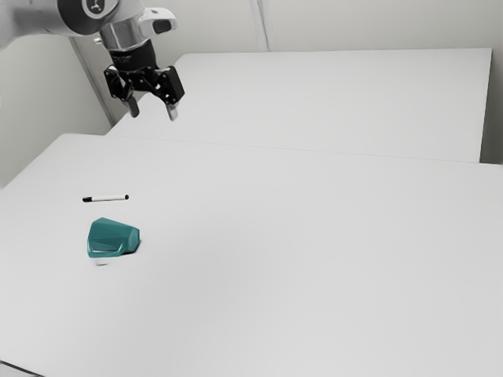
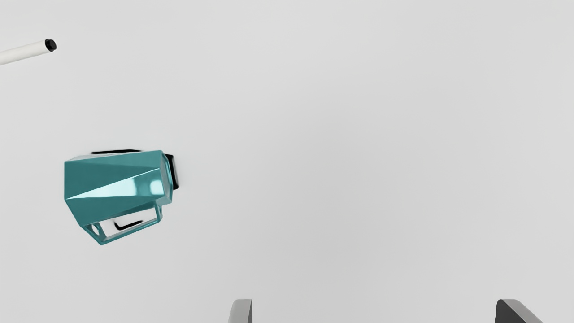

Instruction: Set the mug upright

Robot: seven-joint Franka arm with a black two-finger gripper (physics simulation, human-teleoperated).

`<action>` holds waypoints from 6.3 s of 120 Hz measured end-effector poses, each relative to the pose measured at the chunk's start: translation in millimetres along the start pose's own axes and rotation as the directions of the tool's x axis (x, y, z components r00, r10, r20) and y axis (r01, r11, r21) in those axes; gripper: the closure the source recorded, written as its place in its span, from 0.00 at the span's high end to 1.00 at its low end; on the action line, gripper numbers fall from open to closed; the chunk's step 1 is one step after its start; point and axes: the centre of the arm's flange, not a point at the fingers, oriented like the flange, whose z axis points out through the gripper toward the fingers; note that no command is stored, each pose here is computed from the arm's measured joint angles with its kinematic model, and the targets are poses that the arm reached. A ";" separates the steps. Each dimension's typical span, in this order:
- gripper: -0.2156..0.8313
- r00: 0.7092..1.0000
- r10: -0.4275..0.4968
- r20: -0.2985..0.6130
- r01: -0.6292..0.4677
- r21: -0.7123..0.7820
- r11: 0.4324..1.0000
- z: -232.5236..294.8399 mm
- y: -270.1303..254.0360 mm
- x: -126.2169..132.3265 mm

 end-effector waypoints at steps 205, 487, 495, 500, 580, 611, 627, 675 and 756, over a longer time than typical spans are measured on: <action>0.78 0.960 -0.246 -0.136 0.173 -0.407 0.897 100.5 -282.7 -93.7; 0.78 0.928 -0.215 -0.305 -0.079 -0.724 0.685 381.6 -355.1 -92.2; 0.78 0.928 -0.211 -0.308 -0.084 -0.723 0.686 381.6 -353.6 -90.9; 0.78 0.928 -0.209 -0.309 -0.086 -0.722 0.686 382.0 -353.2 -90.5; 0.36 0.935 -0.209 -0.286 -0.078 -0.740 0.668 379.8 -340.9 -85.4; 0.25 0.936 -0.200 -0.292 -0.088 -0.739 0.668 372.8 -335.2 -81.1; 0.16 0.936 -0.195 -0.292 -0.091 -0.738 0.669 371.0 -332.6 -79.3; 0.08 0.925 -0.151 -0.349 -0.154 -0.706 0.692 329.9 -314.5 -70.1; 0.04 0.909 0.273 -0.313 -0.385 -0.388 0.837 208.3 -172.9 -28.3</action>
